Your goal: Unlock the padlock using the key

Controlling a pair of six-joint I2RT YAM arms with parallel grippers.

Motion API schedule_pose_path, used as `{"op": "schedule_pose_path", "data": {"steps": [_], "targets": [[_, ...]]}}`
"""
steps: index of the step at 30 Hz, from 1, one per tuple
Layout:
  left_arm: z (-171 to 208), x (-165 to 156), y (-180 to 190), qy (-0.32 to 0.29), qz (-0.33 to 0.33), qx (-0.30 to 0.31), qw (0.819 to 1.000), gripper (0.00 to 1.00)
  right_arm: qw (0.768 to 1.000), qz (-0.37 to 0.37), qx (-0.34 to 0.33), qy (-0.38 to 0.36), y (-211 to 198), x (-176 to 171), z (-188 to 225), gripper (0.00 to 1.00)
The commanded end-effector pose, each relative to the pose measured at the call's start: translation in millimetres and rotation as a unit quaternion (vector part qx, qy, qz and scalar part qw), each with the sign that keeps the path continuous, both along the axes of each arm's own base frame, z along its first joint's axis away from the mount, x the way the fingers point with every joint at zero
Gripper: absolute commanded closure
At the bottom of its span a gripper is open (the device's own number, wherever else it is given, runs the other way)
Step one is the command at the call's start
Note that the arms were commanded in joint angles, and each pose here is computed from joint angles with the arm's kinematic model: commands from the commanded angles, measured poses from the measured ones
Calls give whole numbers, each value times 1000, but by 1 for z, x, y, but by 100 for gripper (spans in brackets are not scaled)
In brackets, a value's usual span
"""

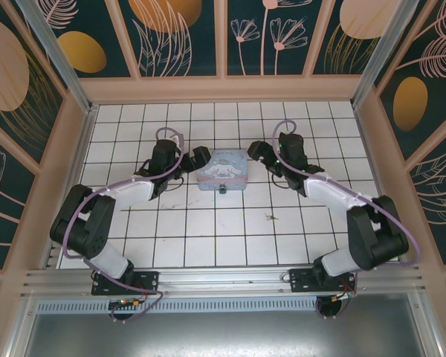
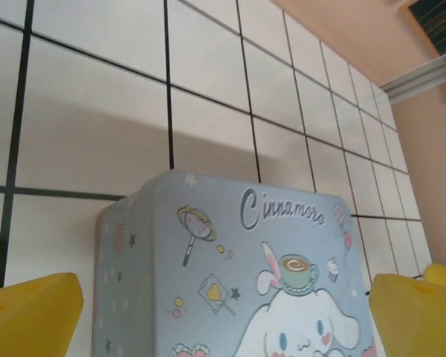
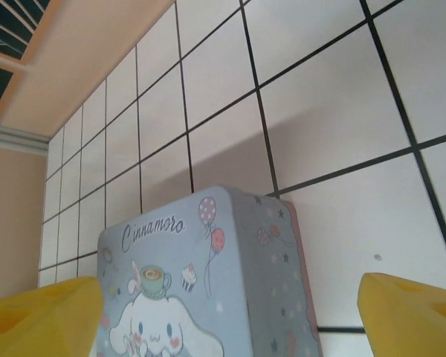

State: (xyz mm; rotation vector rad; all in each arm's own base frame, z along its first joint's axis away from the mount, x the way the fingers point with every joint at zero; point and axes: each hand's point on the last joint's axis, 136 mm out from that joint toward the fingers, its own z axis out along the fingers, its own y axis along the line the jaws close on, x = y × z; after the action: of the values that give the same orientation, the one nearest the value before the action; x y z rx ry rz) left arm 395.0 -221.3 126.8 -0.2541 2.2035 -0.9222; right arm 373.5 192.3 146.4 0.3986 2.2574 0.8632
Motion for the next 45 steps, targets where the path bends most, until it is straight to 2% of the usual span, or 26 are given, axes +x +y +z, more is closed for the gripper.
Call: {"op": "schedule_pose_path", "data": {"steps": [1, 4, 10, 14, 25, 37, 45], "targets": [[22, 3, 9, -13, 29, 12, 999, 1, 996, 19, -64, 64, -19, -40, -42, 13], [18, -3, 7, 13, 15, 21, 1000, 1, 992, 29, -79, 91, -25, -66, -62, 17], [26, -27, -3, 16, -12, -53, 998, 2, 987, 40, -96, 121, -29, -102, -86, 25], [28, -34, -1, 15, -11, -64, 998, 1, 984, 45, -109, 135, -28, -118, -98, 25], [34, -40, -1, 12, -17, -75, 997, 2, 971, 84, -152, 166, -8, -146, -115, 27], [38, -44, 0, 6, -20, -79, 997, 2, 965, 84, -169, 182, -17, -171, -119, 27], [39, -44, -2, 4, -22, -83, 996, 2, 952, 102, -216, 191, -21, -177, -127, 30]]}}
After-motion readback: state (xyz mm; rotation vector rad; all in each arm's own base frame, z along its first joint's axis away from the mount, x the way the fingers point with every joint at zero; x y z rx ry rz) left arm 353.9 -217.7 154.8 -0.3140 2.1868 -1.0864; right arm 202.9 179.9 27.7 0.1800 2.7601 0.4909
